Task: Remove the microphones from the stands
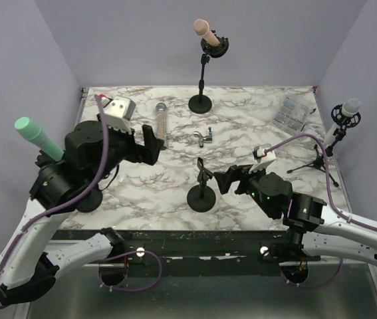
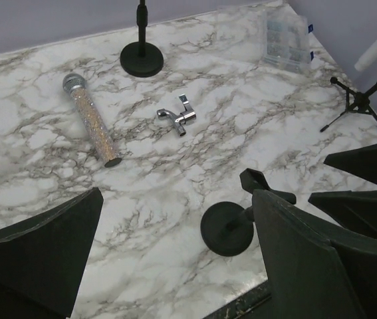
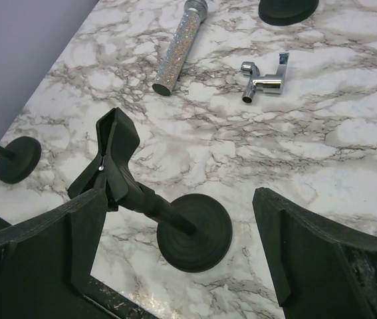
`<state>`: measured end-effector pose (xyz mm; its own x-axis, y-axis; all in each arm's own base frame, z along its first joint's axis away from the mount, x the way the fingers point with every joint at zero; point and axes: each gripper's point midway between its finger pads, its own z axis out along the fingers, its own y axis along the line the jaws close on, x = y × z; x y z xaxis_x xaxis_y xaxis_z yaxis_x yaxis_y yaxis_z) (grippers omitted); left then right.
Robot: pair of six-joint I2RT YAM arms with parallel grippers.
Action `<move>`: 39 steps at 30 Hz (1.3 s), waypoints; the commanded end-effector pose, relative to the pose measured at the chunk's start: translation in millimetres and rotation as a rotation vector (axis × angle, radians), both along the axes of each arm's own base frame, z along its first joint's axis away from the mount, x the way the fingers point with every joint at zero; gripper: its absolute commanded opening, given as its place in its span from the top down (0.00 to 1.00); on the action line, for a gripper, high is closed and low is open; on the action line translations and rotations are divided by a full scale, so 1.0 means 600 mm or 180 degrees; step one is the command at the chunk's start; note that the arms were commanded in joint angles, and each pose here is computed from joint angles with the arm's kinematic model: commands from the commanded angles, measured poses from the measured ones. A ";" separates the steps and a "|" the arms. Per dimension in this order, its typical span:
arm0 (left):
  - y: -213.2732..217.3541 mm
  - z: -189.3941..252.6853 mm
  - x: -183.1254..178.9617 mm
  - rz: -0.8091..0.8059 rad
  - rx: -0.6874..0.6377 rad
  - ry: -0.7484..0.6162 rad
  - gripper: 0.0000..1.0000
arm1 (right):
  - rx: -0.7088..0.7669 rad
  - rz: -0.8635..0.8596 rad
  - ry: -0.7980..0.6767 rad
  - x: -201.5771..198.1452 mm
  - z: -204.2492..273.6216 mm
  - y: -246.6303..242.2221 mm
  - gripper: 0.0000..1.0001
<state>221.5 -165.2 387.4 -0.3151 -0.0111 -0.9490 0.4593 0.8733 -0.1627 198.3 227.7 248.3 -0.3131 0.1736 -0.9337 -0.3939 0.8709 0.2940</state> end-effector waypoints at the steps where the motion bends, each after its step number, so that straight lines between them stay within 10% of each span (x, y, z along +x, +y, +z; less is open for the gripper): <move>1: 0.081 0.006 -0.083 0.0342 -0.0126 0.0501 0.01 | 0.0073 0.0103 -0.0073 -0.003 0.004 0.008 0.00; 14: 0.268 -0.004 -0.166 0.1785 -0.0658 0.0625 0.02 | 0.0184 0.0140 -0.0203 -0.009 0.021 -0.006 0.00; 24: 0.382 -0.003 -0.138 0.3085 -0.0130 0.0043 0.02 | 0.0185 0.0114 -0.0176 -0.011 0.013 -0.013 0.00; 39: 0.386 0.004 -0.041 0.3436 0.0272 -0.0228 0.08 | 0.0113 0.0116 -0.0113 -0.006 0.003 0.001 0.00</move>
<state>172.6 74.0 386.6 -0.1186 -0.1920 -0.9742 -0.5847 0.8065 -0.0878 194.3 224.9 250.0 -0.2811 0.1932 -0.9400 -0.4327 0.8488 0.3039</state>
